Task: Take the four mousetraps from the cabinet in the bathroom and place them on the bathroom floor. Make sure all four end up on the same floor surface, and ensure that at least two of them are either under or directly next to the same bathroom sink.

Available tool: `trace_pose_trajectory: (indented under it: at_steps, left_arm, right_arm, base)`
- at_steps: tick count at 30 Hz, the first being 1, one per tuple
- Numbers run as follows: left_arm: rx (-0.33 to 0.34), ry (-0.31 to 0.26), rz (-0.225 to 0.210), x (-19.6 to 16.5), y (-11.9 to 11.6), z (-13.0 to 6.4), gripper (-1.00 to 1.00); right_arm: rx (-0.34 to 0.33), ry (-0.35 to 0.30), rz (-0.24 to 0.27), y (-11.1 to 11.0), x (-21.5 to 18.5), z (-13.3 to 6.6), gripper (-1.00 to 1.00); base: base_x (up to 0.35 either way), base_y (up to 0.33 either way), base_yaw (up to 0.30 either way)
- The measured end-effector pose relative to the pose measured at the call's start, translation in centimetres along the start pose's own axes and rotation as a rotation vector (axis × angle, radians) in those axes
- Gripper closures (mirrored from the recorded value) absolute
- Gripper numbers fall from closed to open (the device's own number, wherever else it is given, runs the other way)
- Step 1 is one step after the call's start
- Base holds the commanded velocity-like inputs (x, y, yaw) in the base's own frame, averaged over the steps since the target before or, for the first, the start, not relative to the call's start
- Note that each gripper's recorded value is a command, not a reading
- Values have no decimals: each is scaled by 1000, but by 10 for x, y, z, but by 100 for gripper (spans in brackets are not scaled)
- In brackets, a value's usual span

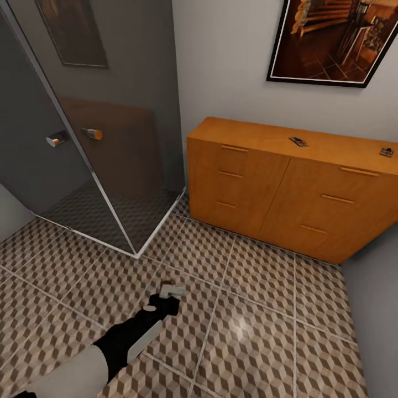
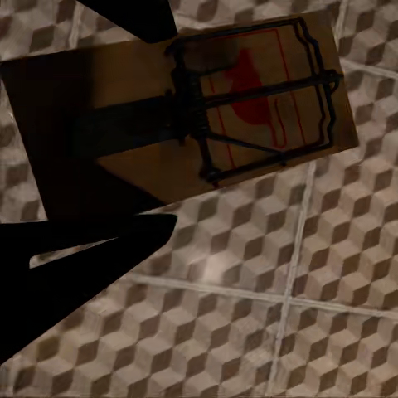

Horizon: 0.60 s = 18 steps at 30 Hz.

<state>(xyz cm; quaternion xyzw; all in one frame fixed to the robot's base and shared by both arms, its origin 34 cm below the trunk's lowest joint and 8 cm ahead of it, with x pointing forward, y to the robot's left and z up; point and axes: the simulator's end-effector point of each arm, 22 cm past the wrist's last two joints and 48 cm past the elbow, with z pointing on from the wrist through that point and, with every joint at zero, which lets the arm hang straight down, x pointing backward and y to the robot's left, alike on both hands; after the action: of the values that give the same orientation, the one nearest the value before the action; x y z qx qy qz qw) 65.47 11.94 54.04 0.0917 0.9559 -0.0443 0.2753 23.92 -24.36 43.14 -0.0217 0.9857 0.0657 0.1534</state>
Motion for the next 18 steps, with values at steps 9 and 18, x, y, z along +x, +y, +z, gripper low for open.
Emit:
trace_pose_trajectory:
  at_steps: [9, 18]
  left_arm:
    - [-148, -83, -32, 143, 77, -8, 100]
    - [-172, -105, 31, 232, 117, -48, 100]
  right_arm:
    - [127, -144, -35, -48, -68, 8, 100]
    - [146, -239, -48, -58, -114, 9, 100]
  base:
    - [0, 0, 0]
    - [0, 0, 0]
